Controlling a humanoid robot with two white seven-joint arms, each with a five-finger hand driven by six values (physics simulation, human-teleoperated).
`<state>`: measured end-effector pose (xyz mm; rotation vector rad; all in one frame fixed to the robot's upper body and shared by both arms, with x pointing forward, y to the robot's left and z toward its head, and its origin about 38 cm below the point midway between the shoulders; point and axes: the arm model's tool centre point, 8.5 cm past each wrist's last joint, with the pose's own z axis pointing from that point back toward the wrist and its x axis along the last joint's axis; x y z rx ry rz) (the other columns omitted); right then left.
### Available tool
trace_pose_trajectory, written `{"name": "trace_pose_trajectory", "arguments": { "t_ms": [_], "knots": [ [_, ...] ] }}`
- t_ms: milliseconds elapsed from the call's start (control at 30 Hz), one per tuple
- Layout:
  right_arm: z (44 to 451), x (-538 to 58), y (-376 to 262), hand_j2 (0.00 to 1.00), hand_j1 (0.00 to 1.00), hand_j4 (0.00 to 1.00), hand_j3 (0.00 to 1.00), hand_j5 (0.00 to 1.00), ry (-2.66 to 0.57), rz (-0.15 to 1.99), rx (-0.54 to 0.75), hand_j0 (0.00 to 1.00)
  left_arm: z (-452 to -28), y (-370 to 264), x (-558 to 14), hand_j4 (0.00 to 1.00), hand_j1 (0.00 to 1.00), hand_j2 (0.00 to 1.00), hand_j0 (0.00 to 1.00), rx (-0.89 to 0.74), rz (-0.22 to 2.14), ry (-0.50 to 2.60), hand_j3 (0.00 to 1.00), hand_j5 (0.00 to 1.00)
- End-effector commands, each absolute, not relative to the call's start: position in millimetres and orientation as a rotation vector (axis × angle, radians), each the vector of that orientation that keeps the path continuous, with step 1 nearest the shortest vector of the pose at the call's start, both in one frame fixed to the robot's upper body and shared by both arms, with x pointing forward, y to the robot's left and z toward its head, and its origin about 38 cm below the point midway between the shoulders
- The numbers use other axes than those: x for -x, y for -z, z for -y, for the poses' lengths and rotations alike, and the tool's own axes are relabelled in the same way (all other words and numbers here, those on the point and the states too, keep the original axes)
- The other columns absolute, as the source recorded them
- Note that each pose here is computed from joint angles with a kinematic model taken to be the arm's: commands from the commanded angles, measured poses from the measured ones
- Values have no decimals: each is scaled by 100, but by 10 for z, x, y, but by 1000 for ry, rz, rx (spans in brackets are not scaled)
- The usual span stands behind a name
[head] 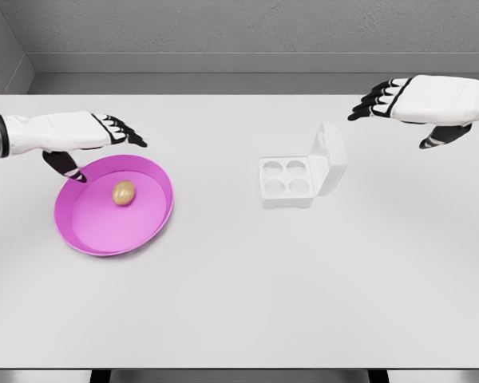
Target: Pack egg into the box and close the box lid
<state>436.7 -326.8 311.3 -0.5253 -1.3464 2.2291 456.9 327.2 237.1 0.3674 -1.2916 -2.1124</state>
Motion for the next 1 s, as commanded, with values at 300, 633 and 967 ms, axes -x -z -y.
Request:
{"name": "trace_pose_trajectory", "arguments": {
  "t_ms": [300,633,967],
  "knots": [
    [3851,-4287,-3454,100,100,100,100,100,-2035,1394,696,100,-3148,-2111,-4535,100,100,100,100,-327,1155,2239,100,100],
    [4229,-4031,-3641,100,100,100,100,100,-1861,1503,662,100,-3045,-1920,-4528,100,100,100,100,-325,1086,2311,100,100],
    [4213,-4041,-3651,100,100,100,100,100,-1863,1508,665,100,-2979,-1905,-4573,91,91,91,91,-333,1092,2317,91,91]
  ]
}}
